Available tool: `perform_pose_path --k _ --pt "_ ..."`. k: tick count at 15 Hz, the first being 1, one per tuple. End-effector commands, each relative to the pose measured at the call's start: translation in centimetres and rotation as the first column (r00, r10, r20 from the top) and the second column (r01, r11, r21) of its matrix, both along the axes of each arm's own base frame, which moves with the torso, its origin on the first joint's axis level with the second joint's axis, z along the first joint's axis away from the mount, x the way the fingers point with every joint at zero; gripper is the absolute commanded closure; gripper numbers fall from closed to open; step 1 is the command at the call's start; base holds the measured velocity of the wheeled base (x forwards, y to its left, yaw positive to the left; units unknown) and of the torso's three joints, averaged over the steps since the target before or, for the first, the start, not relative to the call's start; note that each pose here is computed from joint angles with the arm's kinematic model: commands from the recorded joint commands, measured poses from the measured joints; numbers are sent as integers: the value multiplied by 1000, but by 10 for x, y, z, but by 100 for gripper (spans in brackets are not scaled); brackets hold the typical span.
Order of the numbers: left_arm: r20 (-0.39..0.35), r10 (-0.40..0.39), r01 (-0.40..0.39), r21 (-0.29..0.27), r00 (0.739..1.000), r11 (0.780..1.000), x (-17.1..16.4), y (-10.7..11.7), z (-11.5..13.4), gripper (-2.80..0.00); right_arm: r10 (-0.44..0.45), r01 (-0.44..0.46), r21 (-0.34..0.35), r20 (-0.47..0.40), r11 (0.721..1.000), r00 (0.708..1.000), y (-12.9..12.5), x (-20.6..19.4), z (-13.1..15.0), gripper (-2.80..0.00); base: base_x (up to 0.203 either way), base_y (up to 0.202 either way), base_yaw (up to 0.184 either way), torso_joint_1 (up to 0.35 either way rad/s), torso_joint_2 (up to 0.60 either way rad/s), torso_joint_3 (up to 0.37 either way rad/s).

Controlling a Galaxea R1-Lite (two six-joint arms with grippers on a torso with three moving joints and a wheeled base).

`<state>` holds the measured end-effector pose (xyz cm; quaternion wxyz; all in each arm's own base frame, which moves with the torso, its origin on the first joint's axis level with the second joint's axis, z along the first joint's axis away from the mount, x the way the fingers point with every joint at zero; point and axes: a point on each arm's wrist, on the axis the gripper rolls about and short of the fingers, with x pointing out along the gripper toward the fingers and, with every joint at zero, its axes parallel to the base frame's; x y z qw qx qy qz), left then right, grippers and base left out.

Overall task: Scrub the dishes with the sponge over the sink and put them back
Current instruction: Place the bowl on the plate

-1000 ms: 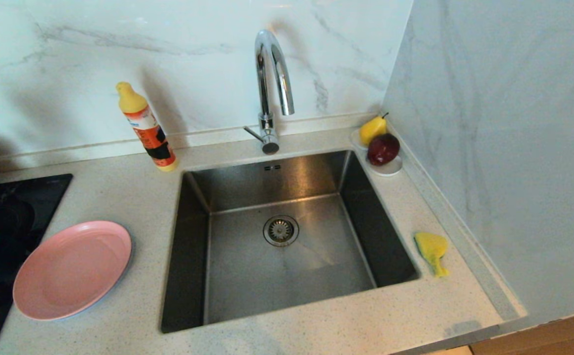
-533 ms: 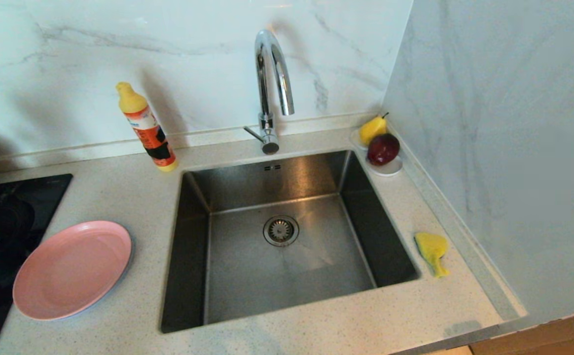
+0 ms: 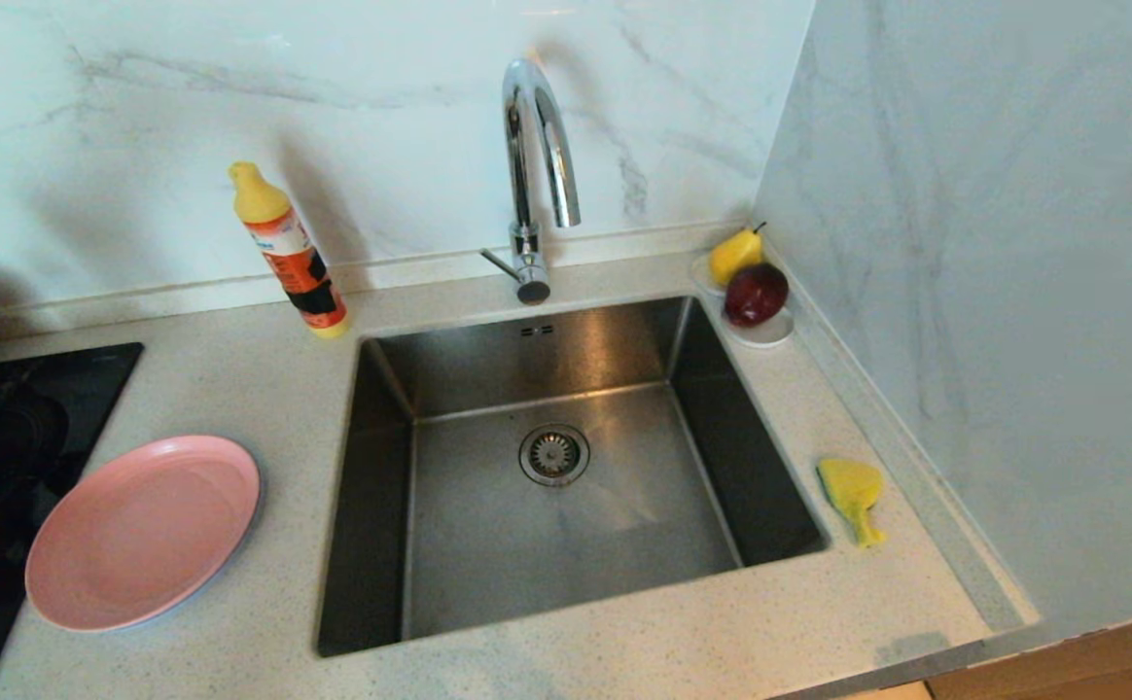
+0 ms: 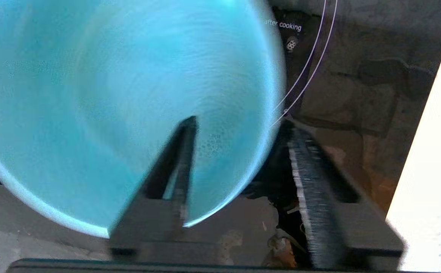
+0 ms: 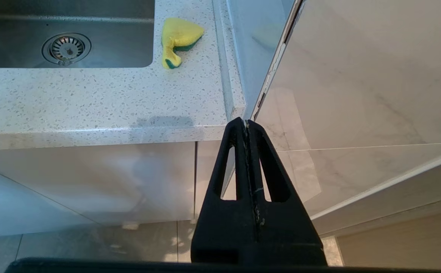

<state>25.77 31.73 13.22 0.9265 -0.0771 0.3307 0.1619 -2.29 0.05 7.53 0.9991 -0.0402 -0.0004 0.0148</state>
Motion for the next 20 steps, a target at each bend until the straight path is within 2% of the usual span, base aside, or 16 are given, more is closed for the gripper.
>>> perform_pose_path --k 1,5,9,12,15,18,20 --pt "8 -1 1 6 1000 1000 0 1 3 0 1 -1 -1 0 1000 1000 0 0 0 0 0 0 0 0 0 0" --pt "17 0 0 14 1000 1000 -2 -2 9 0 1 -1 -1 0 1000 1000 0 0 0 0 0 0 0 0 0 0" --pt "46 -2 1 25 999 1000 -10 -15 38 0 1 -1 -1 0 1000 1000 0 0 0 0 0 0 0 0 0 0" --pt "85 -67 67 -4 994 998 -23 -47 77 0 1 -1 -1 0 1000 1000 0 0 0 0 0 0 0 0 0 0" --pt "106 -143 146 -14 984 989 -28 -92 110 0 1 -1 -1 0 1000 1000 0 0 0 0 0 0 0 0 0 0" --pt "98 -249 253 -35 964 967 -23 -137 121 0 1 -1 -1 0 1000 1000 0 0 0 0 0 0 0 0 0 0" --pt "80 -309 313 -44 948 949 -21 -163 119 0 1 -1 -1 0 1000 1000 0 0 0 0 0 0 0 0 0 0"
